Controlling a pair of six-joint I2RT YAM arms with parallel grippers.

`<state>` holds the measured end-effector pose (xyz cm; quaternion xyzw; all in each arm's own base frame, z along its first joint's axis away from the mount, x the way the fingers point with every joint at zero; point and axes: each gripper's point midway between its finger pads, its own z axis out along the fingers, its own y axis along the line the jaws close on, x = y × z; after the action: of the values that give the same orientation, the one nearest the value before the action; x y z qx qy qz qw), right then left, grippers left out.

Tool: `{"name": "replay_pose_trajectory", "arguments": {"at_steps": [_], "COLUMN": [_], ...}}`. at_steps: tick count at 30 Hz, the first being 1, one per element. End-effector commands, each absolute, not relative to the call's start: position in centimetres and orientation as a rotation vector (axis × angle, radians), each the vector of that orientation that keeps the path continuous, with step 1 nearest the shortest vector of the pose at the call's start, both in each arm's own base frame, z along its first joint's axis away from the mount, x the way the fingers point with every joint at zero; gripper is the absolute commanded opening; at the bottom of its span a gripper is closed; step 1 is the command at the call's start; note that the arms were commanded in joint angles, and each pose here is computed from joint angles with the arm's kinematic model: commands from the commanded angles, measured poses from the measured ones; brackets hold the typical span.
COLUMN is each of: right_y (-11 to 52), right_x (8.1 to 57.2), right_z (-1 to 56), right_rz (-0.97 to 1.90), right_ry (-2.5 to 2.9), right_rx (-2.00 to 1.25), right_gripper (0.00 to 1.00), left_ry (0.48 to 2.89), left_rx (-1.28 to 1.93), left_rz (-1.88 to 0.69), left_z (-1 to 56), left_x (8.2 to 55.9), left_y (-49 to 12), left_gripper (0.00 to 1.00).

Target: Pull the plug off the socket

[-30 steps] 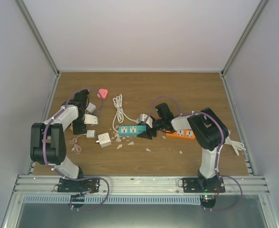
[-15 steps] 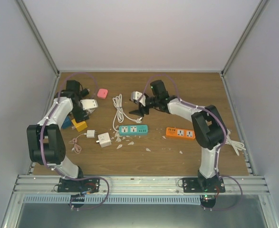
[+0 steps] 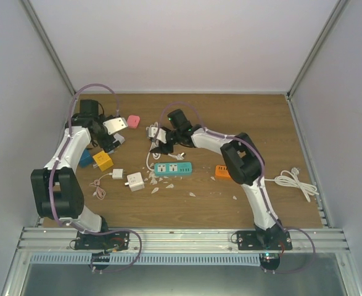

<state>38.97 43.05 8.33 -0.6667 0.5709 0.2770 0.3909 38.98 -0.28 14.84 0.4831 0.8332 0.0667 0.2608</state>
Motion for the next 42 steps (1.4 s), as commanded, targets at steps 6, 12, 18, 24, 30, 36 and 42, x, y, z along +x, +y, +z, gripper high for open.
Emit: {"name": "replay_pose_trajectory", "arguments": {"at_steps": [6, 12, 18, 24, 30, 36, 42], "right_y": [44.9, 40.2, 32.5, 26.7, 19.2, 11.8, 4.6], "right_x": [42.5, 46.8, 51.1, 54.2, 54.4, 52.3, 49.0], "right_z": [4.0, 2.4, 1.2, 3.2, 1.2, -0.7, -1.6], "right_rz": [0.568, 0.419, 0.339, 0.261, 0.096, 0.059, 0.061], "right_ry": [1.562, 1.696, 1.872, 1.981, 2.103, 2.229, 2.343], "right_rx": [-1.698, -1.643, -1.539, -1.423, -1.484, -1.477, -1.374], "right_gripper": [0.55, 0.49, 0.45, 0.41, 0.36, 0.32, 0.3], "left_ry": [2.202, 2.194, 2.201, 2.195, 2.195, 2.189, 2.175], "left_rx": [1.259, 1.252, 1.248, 1.248, 1.255, 1.261, 1.289], "left_rz": [0.152, 0.146, 0.13, 0.119, 0.127, 0.129, 0.127], "left_z": [15.2, 15.4, 15.3, 15.6, 15.6, 15.7, 15.7], "left_x": [38.2, 38.1, 38.2, 38.3, 38.4, 38.6, 38.7], "left_y": [-1.0, -1.2, -1.4, -1.8, -1.8, -2.0, -2.8], "left_gripper": [0.99, 0.99, 0.99, 0.99, 0.99, 0.99, 0.99]}}
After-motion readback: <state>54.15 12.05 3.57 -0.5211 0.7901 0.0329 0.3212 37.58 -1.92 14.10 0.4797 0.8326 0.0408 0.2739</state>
